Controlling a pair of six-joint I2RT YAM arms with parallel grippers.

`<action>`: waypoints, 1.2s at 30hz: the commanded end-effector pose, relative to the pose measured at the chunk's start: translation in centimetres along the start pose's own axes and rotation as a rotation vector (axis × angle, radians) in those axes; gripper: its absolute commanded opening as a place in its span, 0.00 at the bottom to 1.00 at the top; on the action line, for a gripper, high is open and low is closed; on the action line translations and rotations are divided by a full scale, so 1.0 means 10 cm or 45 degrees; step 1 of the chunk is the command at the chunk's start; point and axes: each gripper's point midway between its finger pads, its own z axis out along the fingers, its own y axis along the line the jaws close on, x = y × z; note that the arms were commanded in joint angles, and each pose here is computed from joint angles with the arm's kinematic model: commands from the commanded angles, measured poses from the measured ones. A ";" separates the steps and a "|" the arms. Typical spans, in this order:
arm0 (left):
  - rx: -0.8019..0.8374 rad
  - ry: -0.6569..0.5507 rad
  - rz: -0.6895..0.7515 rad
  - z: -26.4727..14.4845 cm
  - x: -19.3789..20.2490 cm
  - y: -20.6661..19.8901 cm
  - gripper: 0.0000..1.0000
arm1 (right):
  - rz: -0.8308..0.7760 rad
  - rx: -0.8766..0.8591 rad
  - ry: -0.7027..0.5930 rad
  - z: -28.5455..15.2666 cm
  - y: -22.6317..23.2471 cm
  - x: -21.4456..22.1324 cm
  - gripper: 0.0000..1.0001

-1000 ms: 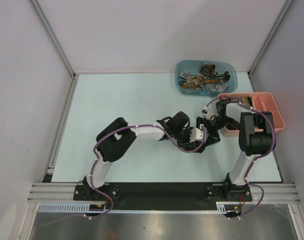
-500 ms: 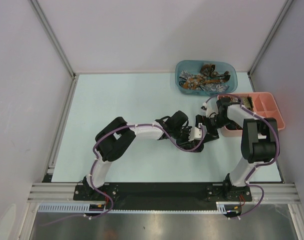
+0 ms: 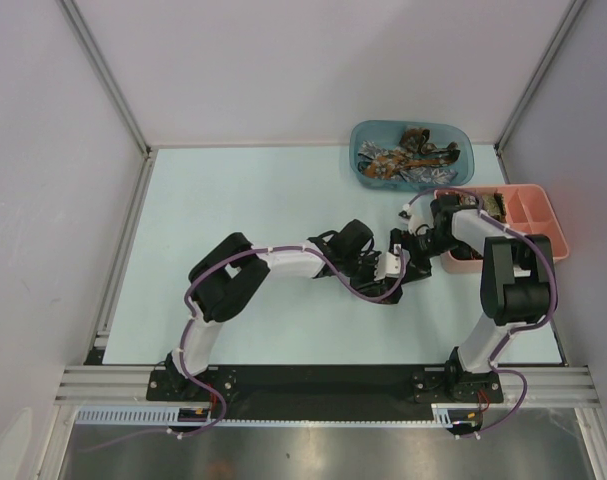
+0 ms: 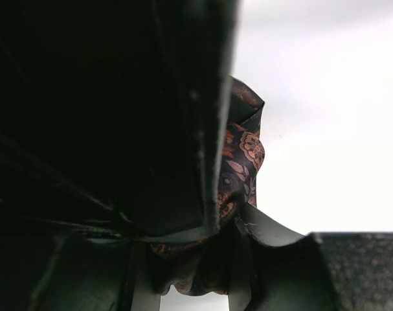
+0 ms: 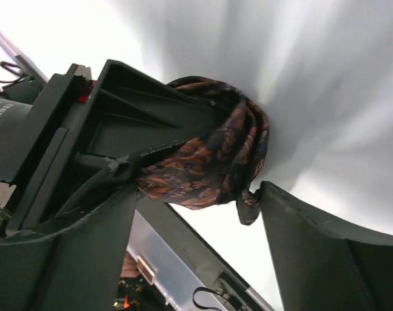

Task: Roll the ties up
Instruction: Pick up the tie at the center of the board.

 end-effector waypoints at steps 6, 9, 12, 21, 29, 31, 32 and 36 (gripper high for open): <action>0.053 0.131 -0.143 0.02 0.36 -0.20 0.15 | 0.101 -0.296 0.083 0.14 0.39 0.12 0.66; 0.045 0.120 -0.169 0.01 0.37 -0.18 0.14 | 0.159 -0.310 0.088 0.20 0.34 0.12 0.67; 0.050 0.117 -0.185 0.01 0.38 -0.19 0.14 | 0.162 -0.303 0.066 0.22 0.32 0.08 0.64; 0.036 0.115 -0.185 -0.02 0.38 -0.16 0.20 | 0.146 -0.257 0.075 0.20 0.28 0.07 0.00; 0.003 0.058 -0.207 -0.21 0.20 -0.07 0.66 | 0.066 -0.173 0.018 0.02 0.31 0.02 0.00; 0.002 0.046 -0.206 -0.26 0.14 -0.07 0.84 | 0.041 -0.145 0.009 -0.02 0.33 0.02 0.00; -0.016 0.024 -0.191 -0.33 0.03 -0.03 0.89 | 0.029 -0.127 0.006 -0.03 0.31 0.02 0.00; -0.054 -0.025 -0.179 -0.57 -0.21 0.07 0.99 | 0.005 -0.101 -0.002 -0.10 0.33 0.02 0.00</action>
